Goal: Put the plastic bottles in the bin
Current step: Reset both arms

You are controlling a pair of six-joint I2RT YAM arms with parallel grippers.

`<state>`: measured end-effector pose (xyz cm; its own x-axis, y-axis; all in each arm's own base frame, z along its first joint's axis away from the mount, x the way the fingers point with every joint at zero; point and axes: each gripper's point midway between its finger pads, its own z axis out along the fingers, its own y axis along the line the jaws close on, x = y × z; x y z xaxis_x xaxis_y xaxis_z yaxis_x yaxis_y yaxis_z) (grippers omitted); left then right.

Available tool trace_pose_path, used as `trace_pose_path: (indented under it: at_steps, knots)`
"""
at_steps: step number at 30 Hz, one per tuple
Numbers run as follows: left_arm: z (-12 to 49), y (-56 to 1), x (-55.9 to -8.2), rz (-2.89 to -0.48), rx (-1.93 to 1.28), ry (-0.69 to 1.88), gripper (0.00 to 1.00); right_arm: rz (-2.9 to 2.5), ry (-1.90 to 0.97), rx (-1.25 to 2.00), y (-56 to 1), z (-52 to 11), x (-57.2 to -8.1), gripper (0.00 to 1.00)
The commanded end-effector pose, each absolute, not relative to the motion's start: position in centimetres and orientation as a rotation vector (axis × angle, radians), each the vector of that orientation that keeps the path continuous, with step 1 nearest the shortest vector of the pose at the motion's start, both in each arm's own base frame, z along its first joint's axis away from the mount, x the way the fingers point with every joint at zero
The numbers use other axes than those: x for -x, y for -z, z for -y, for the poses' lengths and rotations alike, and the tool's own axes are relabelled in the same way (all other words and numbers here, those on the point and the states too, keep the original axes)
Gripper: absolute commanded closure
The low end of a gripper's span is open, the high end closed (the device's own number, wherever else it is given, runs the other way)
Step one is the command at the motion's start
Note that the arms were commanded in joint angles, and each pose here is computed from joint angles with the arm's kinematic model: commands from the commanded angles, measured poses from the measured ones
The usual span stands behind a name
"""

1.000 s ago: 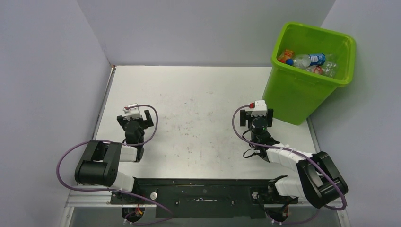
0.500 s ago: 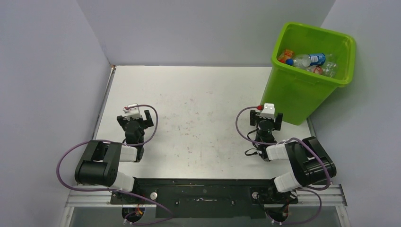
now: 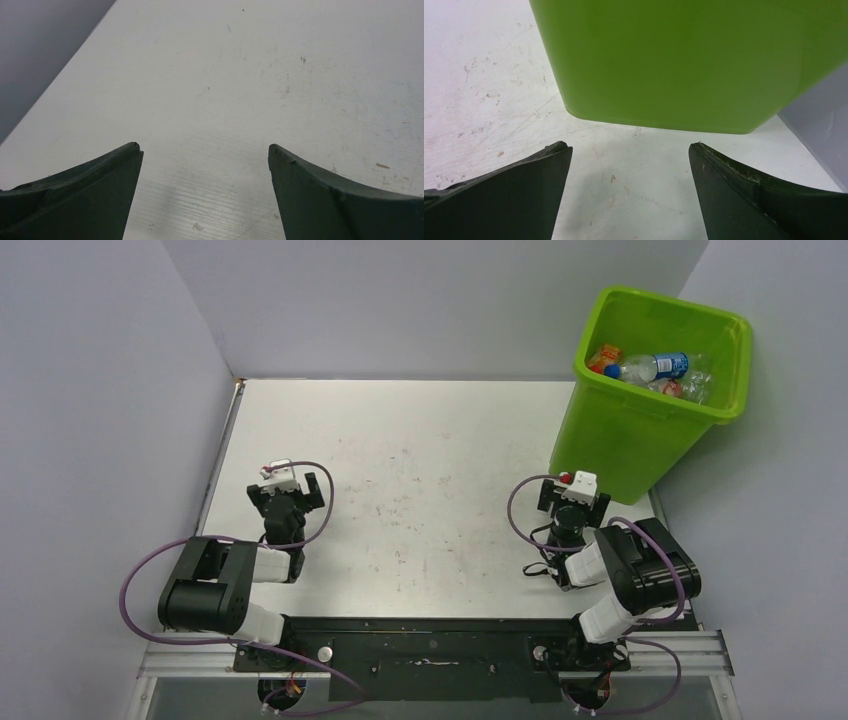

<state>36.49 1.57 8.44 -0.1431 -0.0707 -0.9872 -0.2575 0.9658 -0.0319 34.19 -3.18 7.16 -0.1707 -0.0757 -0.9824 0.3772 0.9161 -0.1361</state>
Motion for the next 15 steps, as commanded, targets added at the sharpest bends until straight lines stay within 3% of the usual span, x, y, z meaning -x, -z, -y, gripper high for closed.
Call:
trace_pose_path:
  at_steps: [1,15]
  knots:
    - [-1.7,-10.1,-37.0,-1.638,0.264,-0.153,0.04,-1.603,0.348,-0.240,-8.8,2.7,-35.6,0.10]
    - [-1.7,-10.1,-37.1,-1.643,0.263,-0.145,0.04,-1.686,0.266,-0.248,-7.5,3.3,-37.0,0.10]
